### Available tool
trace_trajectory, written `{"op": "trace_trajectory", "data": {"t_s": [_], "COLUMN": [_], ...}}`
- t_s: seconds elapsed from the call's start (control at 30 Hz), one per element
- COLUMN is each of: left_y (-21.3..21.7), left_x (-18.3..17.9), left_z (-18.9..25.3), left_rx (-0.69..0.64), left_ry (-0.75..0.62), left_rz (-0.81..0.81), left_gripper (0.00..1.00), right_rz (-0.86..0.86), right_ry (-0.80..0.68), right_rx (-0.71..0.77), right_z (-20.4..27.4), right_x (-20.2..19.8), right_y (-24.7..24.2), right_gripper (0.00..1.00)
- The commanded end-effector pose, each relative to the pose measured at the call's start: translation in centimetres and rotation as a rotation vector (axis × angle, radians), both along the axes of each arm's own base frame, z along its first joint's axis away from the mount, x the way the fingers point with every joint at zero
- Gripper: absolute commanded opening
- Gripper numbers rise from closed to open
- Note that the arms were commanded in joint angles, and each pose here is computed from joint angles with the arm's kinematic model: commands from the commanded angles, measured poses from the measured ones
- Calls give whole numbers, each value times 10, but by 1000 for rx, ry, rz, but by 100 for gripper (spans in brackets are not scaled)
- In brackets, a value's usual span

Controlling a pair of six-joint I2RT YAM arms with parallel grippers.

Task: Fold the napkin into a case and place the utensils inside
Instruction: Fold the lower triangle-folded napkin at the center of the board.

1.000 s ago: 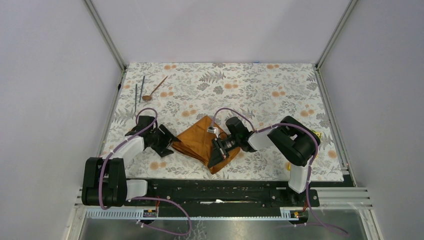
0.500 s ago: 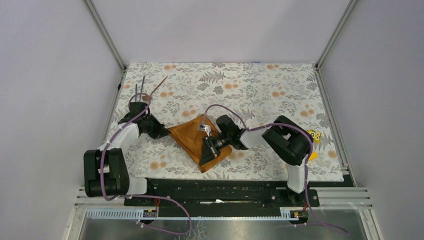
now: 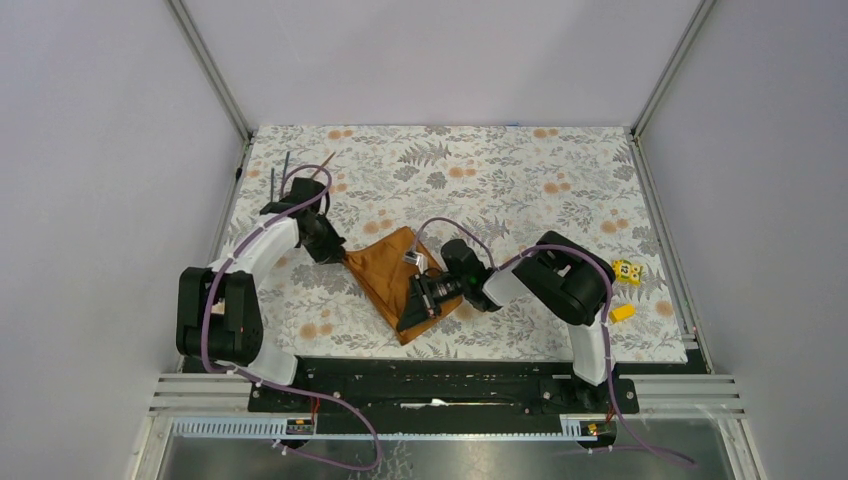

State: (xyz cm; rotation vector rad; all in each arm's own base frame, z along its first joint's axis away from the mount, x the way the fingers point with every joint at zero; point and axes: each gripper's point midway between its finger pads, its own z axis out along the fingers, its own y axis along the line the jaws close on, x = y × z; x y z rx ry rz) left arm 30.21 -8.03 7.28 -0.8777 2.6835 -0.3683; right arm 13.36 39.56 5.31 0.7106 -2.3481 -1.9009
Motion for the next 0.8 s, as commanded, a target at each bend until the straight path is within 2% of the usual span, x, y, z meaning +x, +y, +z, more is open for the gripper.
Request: {"op": "trace_trajectory", "data": {"t_s": [0.0,0.4,0.77], "left_y": [17,-37,-70], "left_x": [31,61,73], "left_z": [12,-4,-23], "left_rx": [140,160,162], "left_ry": [-89,-69,-38], "left_rz": [114,43,-22], "left_gripper": [5,4,3], "right_rz": [18,-59,-69], "right_ry": [52,80,-22], "right_rx": [20,-37,-192], "right_z": [9,-8,-30], "right_x": [-8,1,7], "right_y": [-7,-29,-43], "right_gripper": [0,0,0]}}
